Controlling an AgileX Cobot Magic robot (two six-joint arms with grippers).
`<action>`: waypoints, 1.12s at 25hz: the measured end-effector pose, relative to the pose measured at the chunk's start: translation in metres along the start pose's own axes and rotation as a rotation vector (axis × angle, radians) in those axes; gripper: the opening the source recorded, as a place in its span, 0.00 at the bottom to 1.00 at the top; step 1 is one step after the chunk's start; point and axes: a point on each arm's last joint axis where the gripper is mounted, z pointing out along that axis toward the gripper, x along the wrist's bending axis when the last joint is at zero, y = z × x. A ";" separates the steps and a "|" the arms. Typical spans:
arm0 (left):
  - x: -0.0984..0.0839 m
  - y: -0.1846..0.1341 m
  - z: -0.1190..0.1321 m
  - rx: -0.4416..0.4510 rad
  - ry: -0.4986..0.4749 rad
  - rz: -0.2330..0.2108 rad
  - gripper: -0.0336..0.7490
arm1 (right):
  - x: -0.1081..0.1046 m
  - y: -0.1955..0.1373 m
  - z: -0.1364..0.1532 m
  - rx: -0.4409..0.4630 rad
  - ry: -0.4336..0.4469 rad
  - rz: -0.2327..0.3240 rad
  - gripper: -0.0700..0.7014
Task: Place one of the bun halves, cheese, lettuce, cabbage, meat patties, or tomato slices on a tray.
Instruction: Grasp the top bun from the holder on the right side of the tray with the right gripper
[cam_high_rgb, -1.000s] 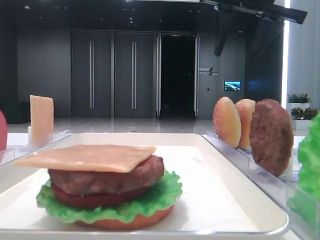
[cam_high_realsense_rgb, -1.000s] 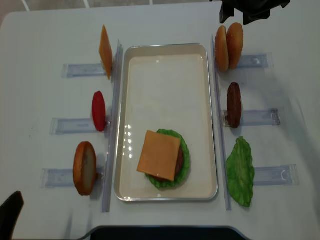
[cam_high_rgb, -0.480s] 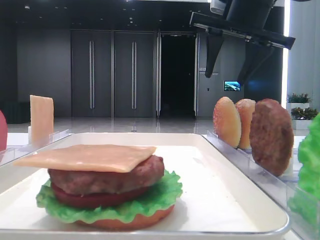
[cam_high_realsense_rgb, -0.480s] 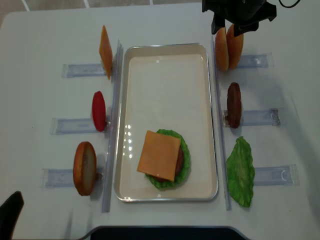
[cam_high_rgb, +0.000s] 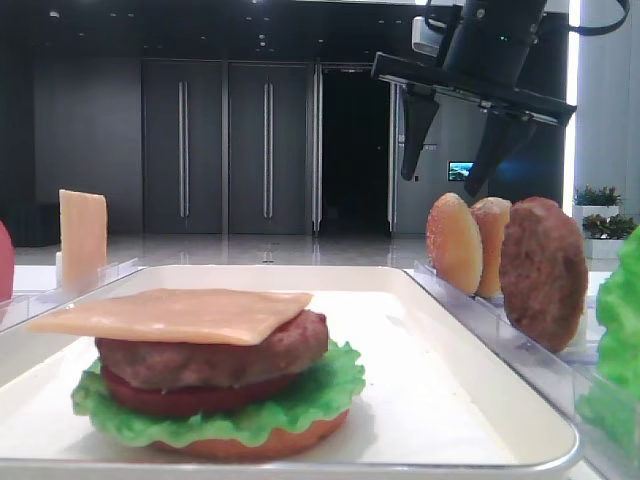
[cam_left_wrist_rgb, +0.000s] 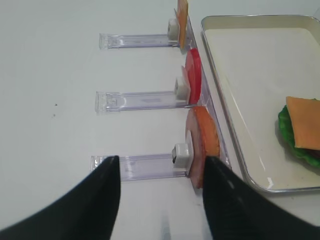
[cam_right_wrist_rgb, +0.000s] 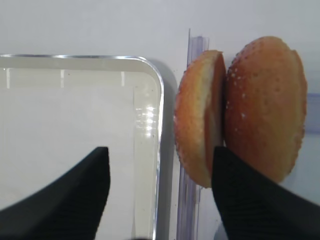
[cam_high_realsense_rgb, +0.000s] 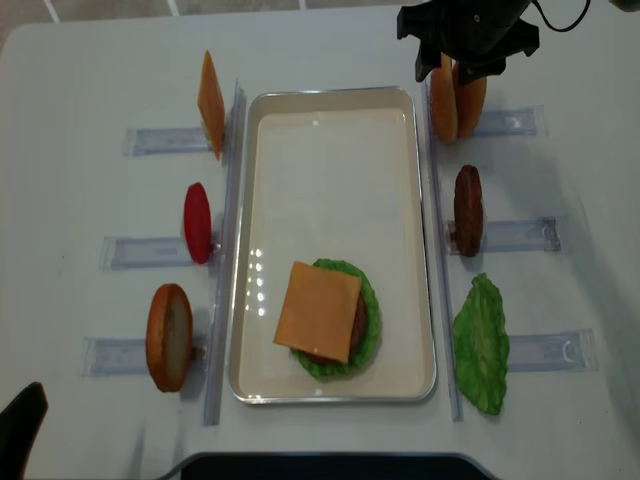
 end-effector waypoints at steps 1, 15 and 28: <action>0.000 0.000 0.000 0.000 0.000 0.000 0.57 | 0.000 0.000 0.002 0.004 -0.002 0.001 0.67; 0.000 0.000 0.000 0.000 0.000 0.000 0.57 | -0.005 0.002 0.028 0.009 -0.023 -0.006 0.67; 0.000 0.000 0.000 0.000 0.000 0.000 0.57 | -0.010 0.001 0.036 0.020 -0.060 -0.029 0.42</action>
